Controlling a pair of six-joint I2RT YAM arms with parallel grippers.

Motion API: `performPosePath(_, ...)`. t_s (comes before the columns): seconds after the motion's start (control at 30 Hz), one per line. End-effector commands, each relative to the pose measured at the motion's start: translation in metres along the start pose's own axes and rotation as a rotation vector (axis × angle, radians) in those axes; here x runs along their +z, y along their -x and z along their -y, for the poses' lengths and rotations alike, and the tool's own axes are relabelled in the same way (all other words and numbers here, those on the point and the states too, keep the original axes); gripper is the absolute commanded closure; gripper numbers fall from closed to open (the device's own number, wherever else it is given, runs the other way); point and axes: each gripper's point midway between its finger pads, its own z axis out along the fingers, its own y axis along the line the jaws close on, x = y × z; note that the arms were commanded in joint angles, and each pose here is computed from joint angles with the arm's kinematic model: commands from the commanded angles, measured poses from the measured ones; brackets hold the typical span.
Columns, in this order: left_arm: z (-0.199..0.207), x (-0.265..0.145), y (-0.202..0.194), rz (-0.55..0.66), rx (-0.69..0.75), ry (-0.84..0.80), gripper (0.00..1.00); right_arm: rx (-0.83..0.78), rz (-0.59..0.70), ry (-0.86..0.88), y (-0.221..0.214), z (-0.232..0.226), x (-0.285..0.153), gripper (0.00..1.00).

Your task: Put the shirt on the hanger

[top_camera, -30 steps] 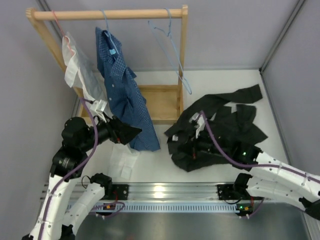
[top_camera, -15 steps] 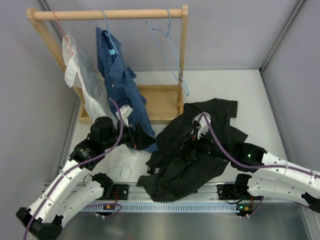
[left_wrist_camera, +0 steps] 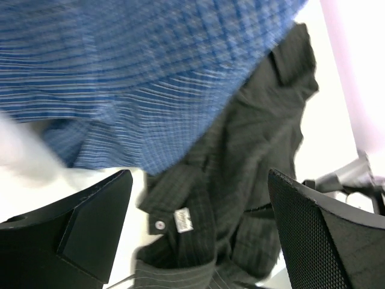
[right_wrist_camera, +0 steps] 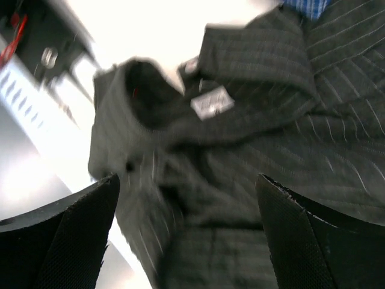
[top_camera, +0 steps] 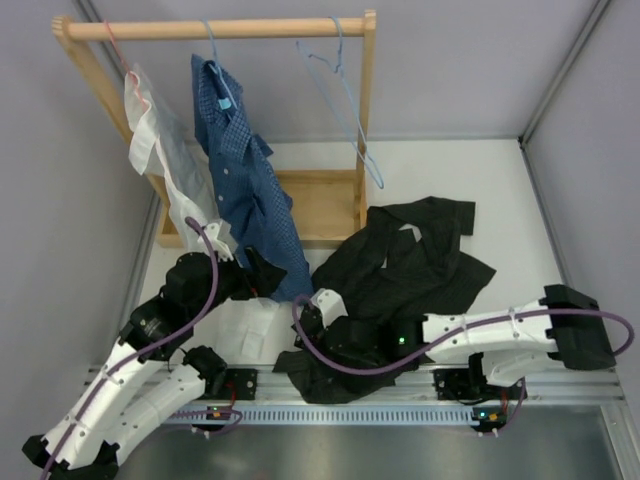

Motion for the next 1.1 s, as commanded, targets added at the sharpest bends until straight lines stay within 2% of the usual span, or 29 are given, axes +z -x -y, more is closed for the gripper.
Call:
performPosePath(0.0,-0.017,-0.013,0.016,0.068,-0.011,0.122,0.03,0.142,0.131,-0.053,0.044,-0.022,0.018,0.1)
performPosePath(0.17,-0.022,-0.015,0.015,0.07,0.001,0.138,0.03,0.143,0.097,0.012,0.039,-0.057,0.041,0.11)
performPosePath(0.33,-0.023,-0.013,0.012,0.058,-0.001,0.138,0.03,0.15,0.054,-0.077,0.025,-0.052,0.067,0.16)
performPosePath(0.4,-0.025,-0.014,0.01,0.055,0.004,0.142,0.03,0.15,0.037,-0.139,0.016,-0.041,0.075,0.43)
performPosePath(0.43,-0.025,-0.014,0.01,0.057,0.007,0.14,0.03,0.145,0.051,-0.173,0.017,-0.034,0.076,0.67)
performPosePath(0.5,-0.024,-0.015,0.011,0.06,0.013,0.136,0.03,0.123,0.062,-0.197,0.022,-0.029,0.07,0.85)
performPosePath(0.53,-0.024,-0.015,0.011,0.059,0.016,0.136,0.03,0.109,0.093,-0.221,0.028,-0.026,0.064,1.0)
performPosePath(0.77,-0.019,-0.019,0.015,0.066,0.042,0.115,0.03,0.046,0.262,-0.2,0.08,-0.016,-0.01,1.0)
performPosePath(0.9,0.003,-0.018,0.02,0.047,0.059,0.022,0.02,-0.024,0.316,-0.055,0.101,-0.022,-0.061,1.0)
performPosePath(0.97,0.024,-0.016,0.017,0.006,0.07,-0.079,0.02,-0.103,0.31,0.037,0.103,-0.03,-0.082,1.0)
performPosePath(1.0,0.034,-0.011,0.021,0.009,0.074,-0.12,0.02,-0.11,0.356,0.095,0.117,-0.034,-0.108,1.0)
performPosePath(1.07,0.054,-0.009,0.021,-0.018,0.08,-0.213,0.02,-0.174,0.367,0.17,0.122,-0.037,-0.137,1.0)
